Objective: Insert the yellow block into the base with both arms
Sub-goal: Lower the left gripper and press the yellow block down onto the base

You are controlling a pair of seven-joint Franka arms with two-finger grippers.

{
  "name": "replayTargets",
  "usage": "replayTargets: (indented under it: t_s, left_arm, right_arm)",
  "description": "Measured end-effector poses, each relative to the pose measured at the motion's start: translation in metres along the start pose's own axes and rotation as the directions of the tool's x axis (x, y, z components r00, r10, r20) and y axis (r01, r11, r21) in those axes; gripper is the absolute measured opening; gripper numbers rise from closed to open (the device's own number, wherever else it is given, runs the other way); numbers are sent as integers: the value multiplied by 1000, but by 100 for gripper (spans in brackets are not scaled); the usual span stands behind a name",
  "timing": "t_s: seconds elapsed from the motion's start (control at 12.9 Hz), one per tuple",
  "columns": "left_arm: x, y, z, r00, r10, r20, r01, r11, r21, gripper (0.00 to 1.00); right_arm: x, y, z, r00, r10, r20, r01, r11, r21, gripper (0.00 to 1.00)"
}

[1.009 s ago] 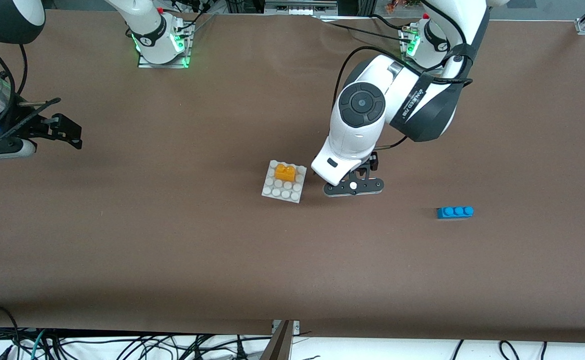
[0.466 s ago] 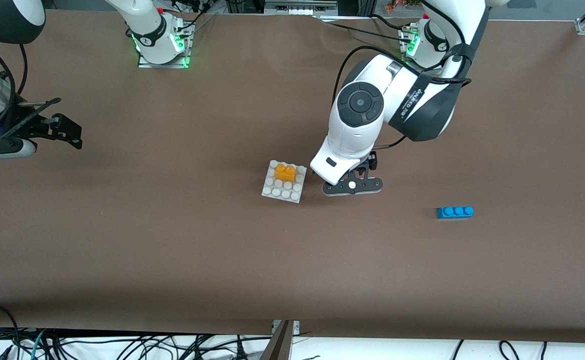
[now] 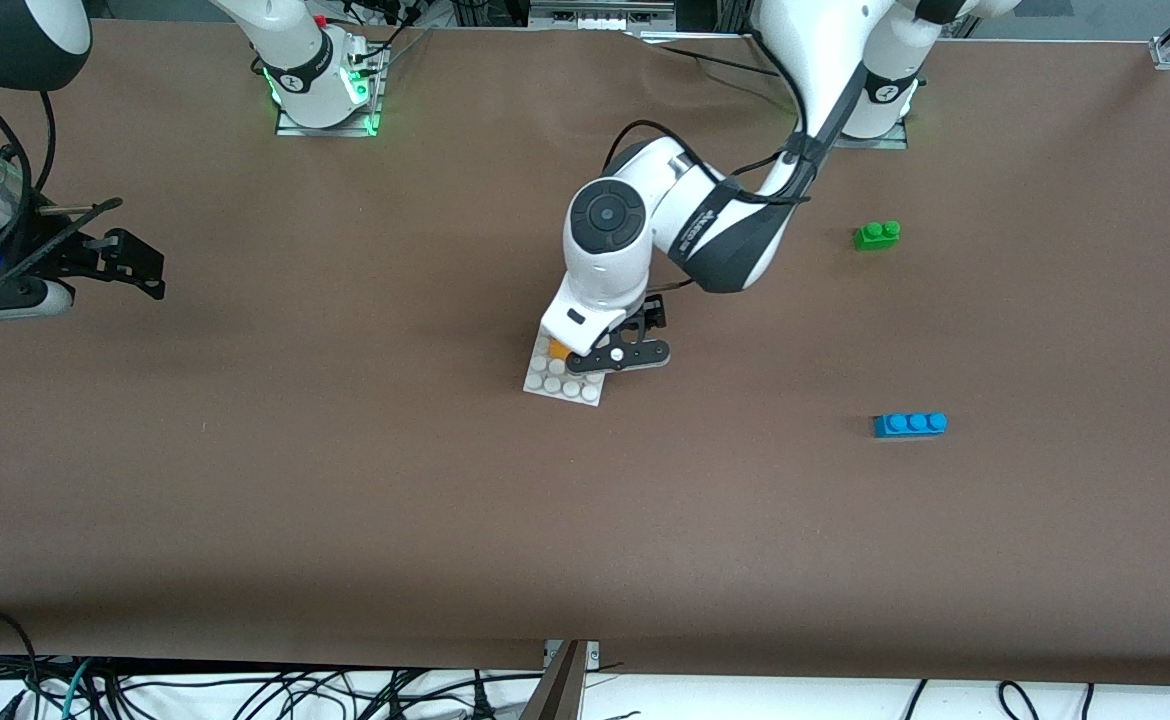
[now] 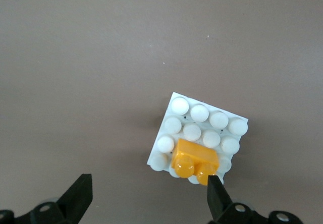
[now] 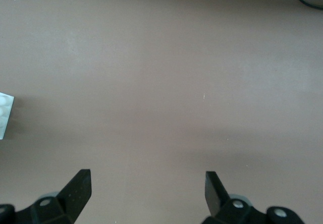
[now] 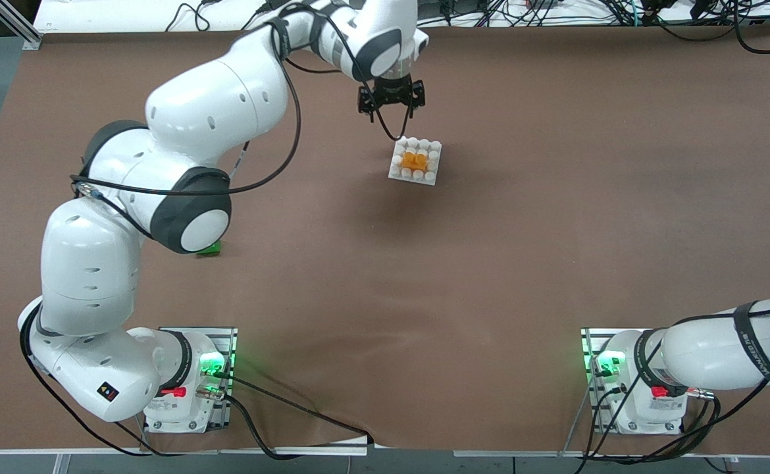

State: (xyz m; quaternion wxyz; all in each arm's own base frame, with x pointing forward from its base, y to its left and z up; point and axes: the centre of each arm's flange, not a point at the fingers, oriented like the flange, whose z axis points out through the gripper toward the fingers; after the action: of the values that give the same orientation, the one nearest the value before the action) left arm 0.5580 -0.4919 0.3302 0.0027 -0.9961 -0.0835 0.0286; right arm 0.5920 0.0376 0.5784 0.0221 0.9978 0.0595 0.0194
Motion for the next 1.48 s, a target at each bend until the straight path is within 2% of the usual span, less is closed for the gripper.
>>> replayTargets:
  t_s: [0.31, 0.62, 0.7, 0.78, 1.24, 1.32, 1.48]
  left_arm:
    - [9, 3, 31, 1000, -10, -11, 10, 1000, -16, 100]
    - [-15, 19, 61, 1000, 29, -4, -29, 1000, -8, 100]
    - [-23, 23, 69, 999, 40, 0, -40, 999, -2, 93]
    - [-29, 25, 74, 999, 48, 4, -48, 999, 3, 93]
    - [-25, 21, 75, 999, 42, 2, -42, 999, 8, 26]
    - [-25, 21, 75, 999, 42, 2, -43, 999, 8, 19]
    - [-25, 21, 75, 999, 43, 2, -43, 999, 8, 15]
  right_arm:
    - [0, 0, 0, 1000, 0, 0, 0, 1000, 0, 100]
    - [0, 0, 0, 1000, 0, 0, 0, 1000, 0, 100]
    - [0, 0, 0, 1000, 0, 0, 0, 1000, 0, 100]
    - [0, 0, 0, 1000, 0, 0, 0, 1000, 0, 100]
    - [0, 0, 0, 1000, 0, 1, 0, 1000, 0, 100]
    - [0, 0, 0, 1000, 0, 1, 0, 1000, 0, 100]
    - [0, 0, 0, 1000, 0, 1, 0, 1000, 0, 100]
